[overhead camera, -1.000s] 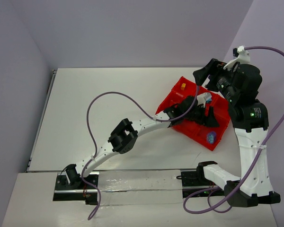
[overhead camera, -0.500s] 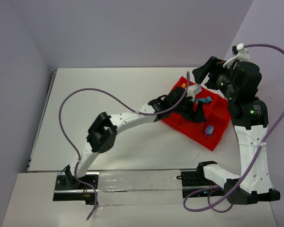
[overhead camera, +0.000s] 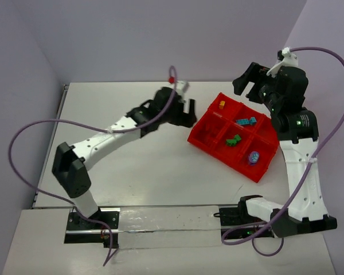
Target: Sort the legos into containers by color
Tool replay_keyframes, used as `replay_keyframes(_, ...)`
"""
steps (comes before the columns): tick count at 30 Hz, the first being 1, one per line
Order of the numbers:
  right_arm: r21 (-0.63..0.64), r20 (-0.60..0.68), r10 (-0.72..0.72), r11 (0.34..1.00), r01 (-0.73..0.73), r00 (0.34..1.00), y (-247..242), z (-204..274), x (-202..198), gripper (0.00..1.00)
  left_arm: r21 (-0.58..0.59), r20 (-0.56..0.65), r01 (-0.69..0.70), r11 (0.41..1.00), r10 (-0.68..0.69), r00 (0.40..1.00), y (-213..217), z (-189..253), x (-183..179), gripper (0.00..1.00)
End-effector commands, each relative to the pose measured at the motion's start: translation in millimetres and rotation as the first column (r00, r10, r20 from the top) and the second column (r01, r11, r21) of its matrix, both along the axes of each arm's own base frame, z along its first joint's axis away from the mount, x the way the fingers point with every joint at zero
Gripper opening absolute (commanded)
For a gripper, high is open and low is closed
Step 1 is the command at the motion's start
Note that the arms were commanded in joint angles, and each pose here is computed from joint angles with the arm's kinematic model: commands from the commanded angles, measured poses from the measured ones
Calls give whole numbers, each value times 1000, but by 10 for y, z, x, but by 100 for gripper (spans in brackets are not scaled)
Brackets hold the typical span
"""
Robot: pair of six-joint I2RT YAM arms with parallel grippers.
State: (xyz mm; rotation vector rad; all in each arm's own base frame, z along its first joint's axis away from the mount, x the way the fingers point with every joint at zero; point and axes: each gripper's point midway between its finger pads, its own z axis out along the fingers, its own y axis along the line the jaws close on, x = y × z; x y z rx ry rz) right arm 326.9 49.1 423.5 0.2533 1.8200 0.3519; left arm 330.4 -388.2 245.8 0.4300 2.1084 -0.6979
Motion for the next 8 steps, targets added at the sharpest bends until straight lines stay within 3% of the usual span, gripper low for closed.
replay_keyframes(1,-24,-17,-72,997,71,997,-111,-55,111,93,-9,38,-213,977,214,976,977,384,342,90)
replay_keyframes(8,-55,-77,-111,993,107,991,-184,-314,185,93,-73,111,-369,927,375,920,1675,768,529,91)
